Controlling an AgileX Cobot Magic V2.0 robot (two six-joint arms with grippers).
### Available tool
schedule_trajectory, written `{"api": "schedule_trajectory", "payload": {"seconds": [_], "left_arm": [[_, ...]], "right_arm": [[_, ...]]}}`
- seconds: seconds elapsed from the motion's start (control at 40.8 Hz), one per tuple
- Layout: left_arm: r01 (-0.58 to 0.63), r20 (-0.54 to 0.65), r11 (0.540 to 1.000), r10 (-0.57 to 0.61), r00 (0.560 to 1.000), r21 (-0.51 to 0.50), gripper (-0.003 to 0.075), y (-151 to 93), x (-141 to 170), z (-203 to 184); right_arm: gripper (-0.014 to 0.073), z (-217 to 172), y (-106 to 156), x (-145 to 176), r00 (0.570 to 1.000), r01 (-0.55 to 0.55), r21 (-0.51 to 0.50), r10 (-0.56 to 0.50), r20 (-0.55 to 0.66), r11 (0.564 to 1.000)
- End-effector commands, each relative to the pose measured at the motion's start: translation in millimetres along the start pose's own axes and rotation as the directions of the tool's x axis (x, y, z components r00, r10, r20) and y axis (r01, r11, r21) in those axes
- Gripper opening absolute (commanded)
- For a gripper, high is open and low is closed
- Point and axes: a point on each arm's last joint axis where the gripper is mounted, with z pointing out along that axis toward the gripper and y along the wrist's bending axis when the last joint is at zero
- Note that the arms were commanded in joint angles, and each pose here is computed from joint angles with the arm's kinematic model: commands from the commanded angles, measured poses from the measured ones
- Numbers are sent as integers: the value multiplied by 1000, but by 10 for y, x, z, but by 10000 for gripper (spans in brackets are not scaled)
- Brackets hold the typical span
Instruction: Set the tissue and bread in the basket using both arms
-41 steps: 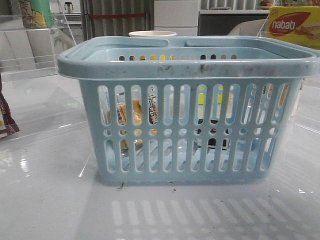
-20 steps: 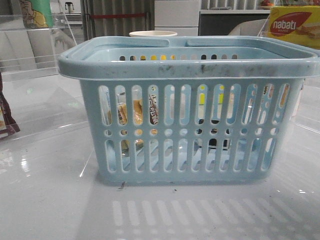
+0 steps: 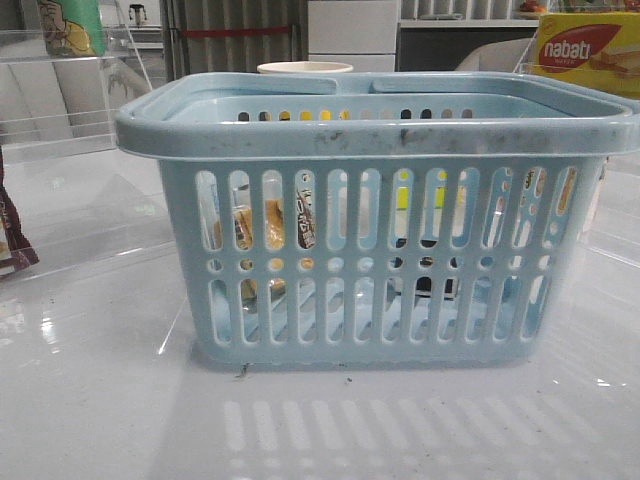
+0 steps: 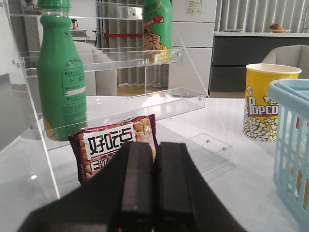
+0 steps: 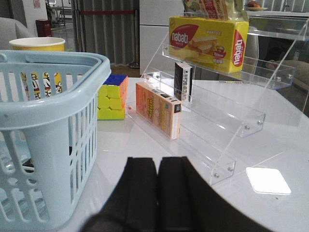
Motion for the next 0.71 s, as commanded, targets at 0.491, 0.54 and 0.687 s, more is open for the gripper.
{"api": "schedule_trajectory", "payload": {"seconds": [0.491,0.54,0.687], "left_arm": [[10,99,1000,-10,995,4,92,-2,-68,-14],[10,99,1000,-10,995,4,92,-2,-68,-14],[10,99,1000,-10,995,4,92,-2,-68,-14]], "right_arm": [[67,-36,-8,-186,980,3,15,-6,198,1000],[67,-36,-9,-186,980,-4,15,1,198,1000],[67,-34,-9,-176,982,-6,15,3,187,1000]]}}
